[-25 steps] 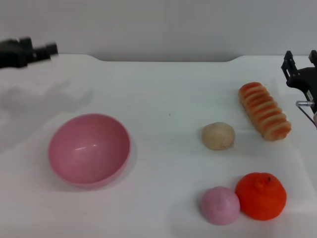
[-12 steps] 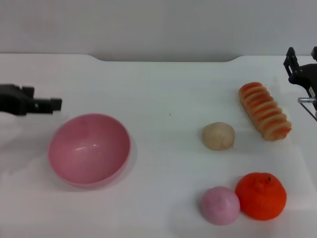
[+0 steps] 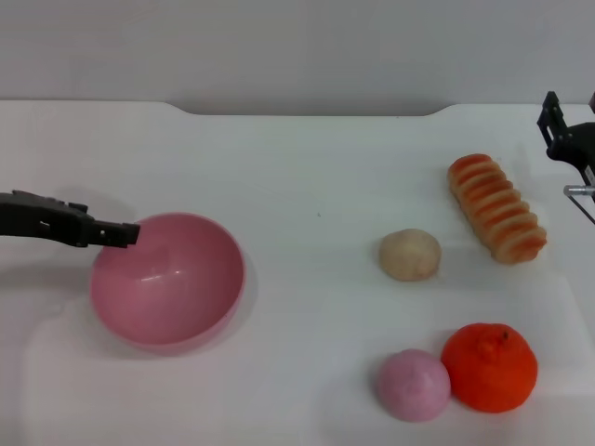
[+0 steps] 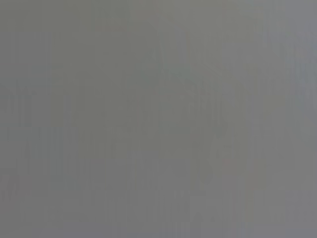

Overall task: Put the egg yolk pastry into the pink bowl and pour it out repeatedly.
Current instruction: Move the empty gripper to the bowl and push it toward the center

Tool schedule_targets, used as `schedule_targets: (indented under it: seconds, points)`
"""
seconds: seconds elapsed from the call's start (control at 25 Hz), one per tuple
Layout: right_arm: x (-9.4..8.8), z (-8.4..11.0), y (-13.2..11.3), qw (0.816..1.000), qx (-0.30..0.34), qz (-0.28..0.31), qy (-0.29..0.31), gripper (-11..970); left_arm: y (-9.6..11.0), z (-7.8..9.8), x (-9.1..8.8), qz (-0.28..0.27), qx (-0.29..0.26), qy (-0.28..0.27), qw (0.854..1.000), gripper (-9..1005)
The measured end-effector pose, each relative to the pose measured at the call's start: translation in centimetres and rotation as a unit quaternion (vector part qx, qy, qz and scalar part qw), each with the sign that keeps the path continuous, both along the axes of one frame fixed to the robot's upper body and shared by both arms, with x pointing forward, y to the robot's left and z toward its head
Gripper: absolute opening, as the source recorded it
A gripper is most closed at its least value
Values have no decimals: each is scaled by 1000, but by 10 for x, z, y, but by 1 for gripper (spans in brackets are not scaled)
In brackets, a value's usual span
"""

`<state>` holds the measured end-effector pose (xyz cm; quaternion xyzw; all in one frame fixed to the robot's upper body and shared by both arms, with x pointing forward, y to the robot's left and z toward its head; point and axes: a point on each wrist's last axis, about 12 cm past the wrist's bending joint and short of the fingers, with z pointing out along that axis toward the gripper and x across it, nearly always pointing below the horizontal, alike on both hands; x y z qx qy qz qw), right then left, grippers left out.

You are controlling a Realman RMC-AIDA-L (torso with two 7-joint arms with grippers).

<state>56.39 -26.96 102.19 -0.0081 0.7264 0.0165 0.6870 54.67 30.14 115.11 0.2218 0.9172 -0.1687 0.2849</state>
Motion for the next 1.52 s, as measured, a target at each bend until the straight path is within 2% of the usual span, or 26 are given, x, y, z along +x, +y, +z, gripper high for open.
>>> schedule_targets:
  seconds: [0.32,0.52,0.88,1.52]
  points:
    - [-4,-2,-2,1000,-1,-2,2,614,-4,-21,12,6,25,38,999,842]
    - [-4,-3,-2,1000,-2,-1,2,614,-4,-34,12,4,38,65,997,842]
    - [-1,0,1,1000,-1,2,-2,613,-7,-38,12,-5,46,79,996,800]
    - [-2,-1,-1,1000,-1,-1,-1,613,-10,-35,14,-18,45,92,995,279]
